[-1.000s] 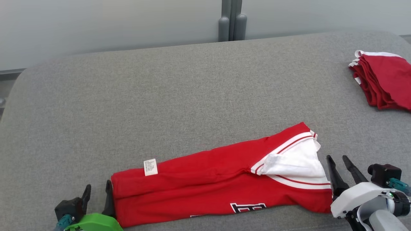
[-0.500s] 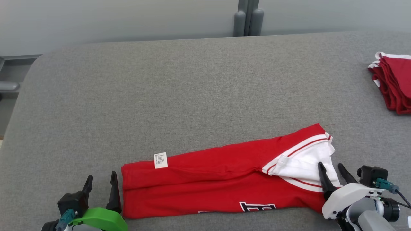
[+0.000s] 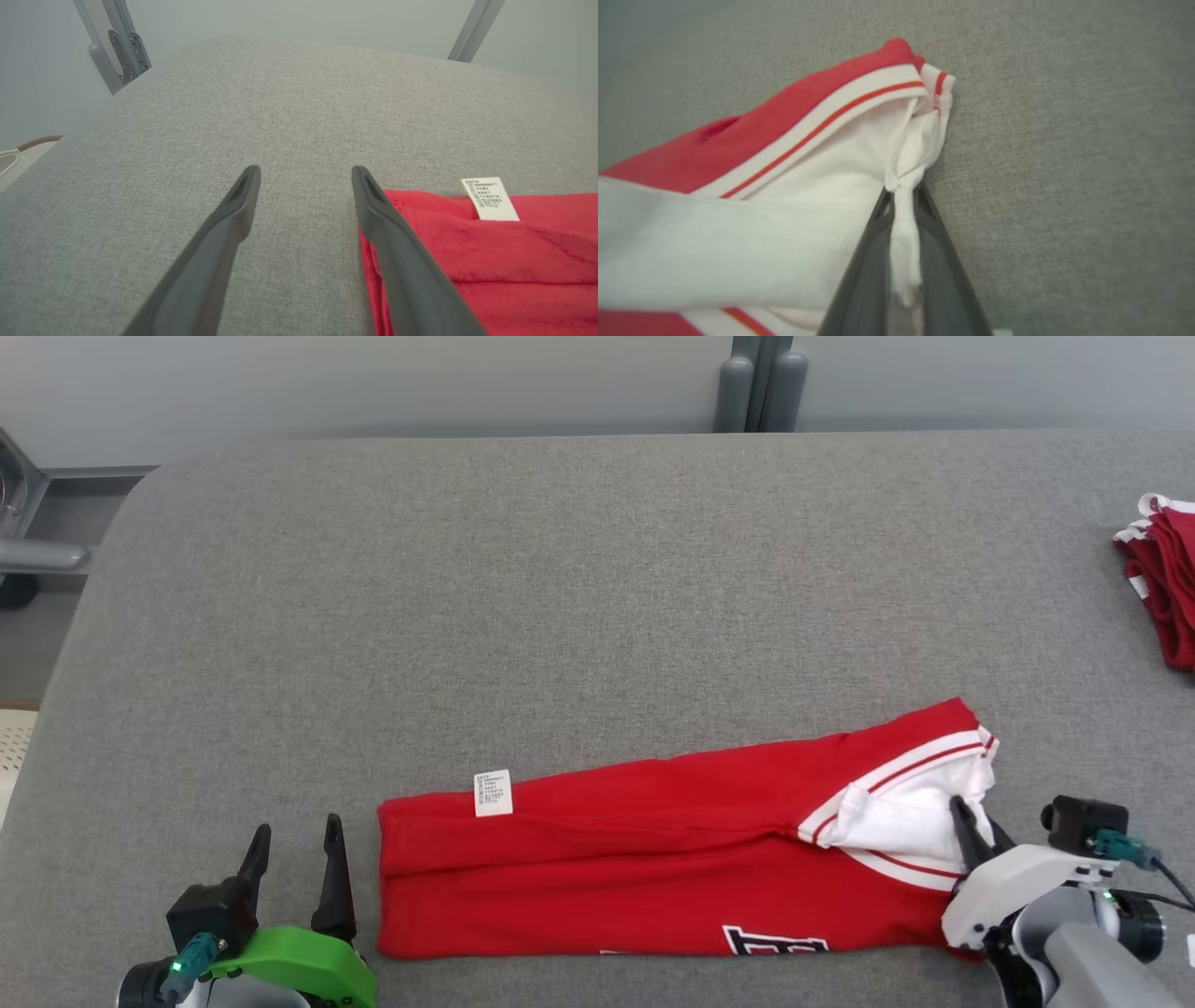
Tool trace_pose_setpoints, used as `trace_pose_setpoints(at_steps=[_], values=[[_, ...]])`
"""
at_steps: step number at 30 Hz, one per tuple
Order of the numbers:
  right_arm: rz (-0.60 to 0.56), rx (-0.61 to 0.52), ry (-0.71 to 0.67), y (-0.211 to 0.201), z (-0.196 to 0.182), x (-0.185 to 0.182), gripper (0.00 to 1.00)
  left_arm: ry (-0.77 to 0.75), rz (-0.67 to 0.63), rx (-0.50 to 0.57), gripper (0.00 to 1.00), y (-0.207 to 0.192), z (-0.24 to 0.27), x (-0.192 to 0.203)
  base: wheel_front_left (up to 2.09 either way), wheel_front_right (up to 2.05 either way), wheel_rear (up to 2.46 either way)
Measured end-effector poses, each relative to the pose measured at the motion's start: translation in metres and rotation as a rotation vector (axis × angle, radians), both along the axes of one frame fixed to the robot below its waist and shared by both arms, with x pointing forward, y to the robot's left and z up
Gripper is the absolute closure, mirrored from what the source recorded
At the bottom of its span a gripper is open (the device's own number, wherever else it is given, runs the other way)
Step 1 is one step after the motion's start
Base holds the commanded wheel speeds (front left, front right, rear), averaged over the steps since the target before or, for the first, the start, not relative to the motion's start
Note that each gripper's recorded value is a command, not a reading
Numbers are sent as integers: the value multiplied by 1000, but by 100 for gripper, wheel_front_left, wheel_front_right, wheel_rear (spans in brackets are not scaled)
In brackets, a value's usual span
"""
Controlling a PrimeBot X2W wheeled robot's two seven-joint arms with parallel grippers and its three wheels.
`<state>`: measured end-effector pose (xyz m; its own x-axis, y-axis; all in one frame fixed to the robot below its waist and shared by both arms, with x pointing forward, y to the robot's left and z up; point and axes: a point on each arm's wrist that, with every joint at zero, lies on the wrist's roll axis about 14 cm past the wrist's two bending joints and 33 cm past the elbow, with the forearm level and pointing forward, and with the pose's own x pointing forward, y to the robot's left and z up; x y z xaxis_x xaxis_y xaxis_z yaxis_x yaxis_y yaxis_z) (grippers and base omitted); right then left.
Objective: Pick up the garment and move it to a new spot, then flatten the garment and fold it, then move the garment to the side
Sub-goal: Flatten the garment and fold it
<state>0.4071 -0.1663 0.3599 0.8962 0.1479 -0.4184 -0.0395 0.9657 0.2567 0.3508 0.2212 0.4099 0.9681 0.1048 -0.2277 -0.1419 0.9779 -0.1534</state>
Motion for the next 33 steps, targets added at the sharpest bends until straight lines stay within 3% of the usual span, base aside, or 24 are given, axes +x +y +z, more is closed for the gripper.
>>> trace_pose_setpoints(at_steps=[8, 12, 15, 21, 27, 33], values=[[-158, -95, -99, -80, 34, 22, 100, -14, -51, -10, 0, -17, 3, 8, 0, 0, 0], [-145, -111, -210, -80, 65, 36, 100, -17, -72, -16, 0, -24, 4, 11, 0, 0, 0], [-39, -90, -301, -40, 89, 43, 100, -20, -83, -24, 0, -29, 4, 12, 0, 0, 0], [243, -13, -386, 57, 113, 22, 100, -31, -113, -32, 0, -39, 8, 12, 0, 0, 0], [561, 79, -350, 159, 118, -21, 100, -30, -122, -44, 0, -44, 8, 6, 0, 0, 0], [773, 122, -303, 227, 114, -49, 100, -22, -82, -55, 0, -34, 6, -5, 0, 0, 0]])
